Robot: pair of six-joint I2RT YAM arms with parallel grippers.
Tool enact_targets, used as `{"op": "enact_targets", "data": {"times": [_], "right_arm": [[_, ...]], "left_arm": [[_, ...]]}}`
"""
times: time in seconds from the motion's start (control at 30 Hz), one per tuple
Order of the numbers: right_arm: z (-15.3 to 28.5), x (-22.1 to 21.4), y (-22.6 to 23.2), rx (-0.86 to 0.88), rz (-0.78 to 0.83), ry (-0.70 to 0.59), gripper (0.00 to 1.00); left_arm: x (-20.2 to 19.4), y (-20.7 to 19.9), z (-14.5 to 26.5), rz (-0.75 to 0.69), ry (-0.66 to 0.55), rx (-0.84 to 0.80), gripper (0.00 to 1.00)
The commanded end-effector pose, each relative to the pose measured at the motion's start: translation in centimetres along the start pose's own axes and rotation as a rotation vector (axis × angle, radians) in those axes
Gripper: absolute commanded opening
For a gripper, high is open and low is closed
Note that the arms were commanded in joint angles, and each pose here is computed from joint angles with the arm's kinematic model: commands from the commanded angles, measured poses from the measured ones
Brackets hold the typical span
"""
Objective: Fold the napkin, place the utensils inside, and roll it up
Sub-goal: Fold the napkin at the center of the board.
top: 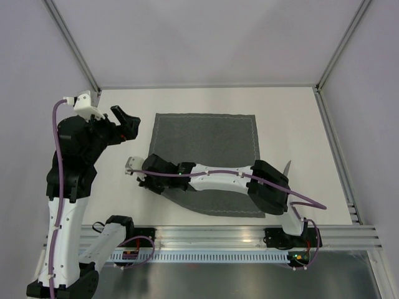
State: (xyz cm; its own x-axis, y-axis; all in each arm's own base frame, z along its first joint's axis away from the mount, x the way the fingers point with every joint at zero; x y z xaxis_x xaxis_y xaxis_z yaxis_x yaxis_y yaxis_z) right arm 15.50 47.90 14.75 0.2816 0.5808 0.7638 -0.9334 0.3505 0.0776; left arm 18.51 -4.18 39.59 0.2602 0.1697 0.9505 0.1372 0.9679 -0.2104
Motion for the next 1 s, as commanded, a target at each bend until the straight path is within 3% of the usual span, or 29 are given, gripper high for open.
{"op": "enact_targets", "data": {"times": [0.0, 0.6, 0.97], "right_arm": [[3.0, 1.8, -2.6, -0.081, -0.022, -0.055, 0.0], [10.3, -3.2, -19.9, -0.401, -0.212, -0.014, 0.0], [13.8, -5.7, -26.4, -0.523, -0.299, -0.025, 0.0]], "left_arm": [[0.1, -0.1, -0.3, -0.009, -0.014, -0.024, 1.0], [-0.7, -0.3, -2.0, 0.005, 0.005, -0.061, 1.0], [-1.0, -0.2, -2.6, -0.004, 0.02, -0.063, 1.0]]}}
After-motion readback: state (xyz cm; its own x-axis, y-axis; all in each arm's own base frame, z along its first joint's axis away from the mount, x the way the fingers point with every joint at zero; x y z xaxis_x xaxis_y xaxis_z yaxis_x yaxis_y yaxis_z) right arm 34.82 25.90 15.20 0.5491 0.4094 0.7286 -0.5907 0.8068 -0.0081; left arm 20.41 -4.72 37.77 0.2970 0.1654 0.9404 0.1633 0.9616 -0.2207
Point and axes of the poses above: each gripper's point midway between its finger pads, its own z axis back along the fingers, its own y axis along the line the jaws close on, x = y × z, the point moved 8 cm from there along z, back along the fingers, and after that the axes turned 8 degrees about -z, right-handed, at the moved point
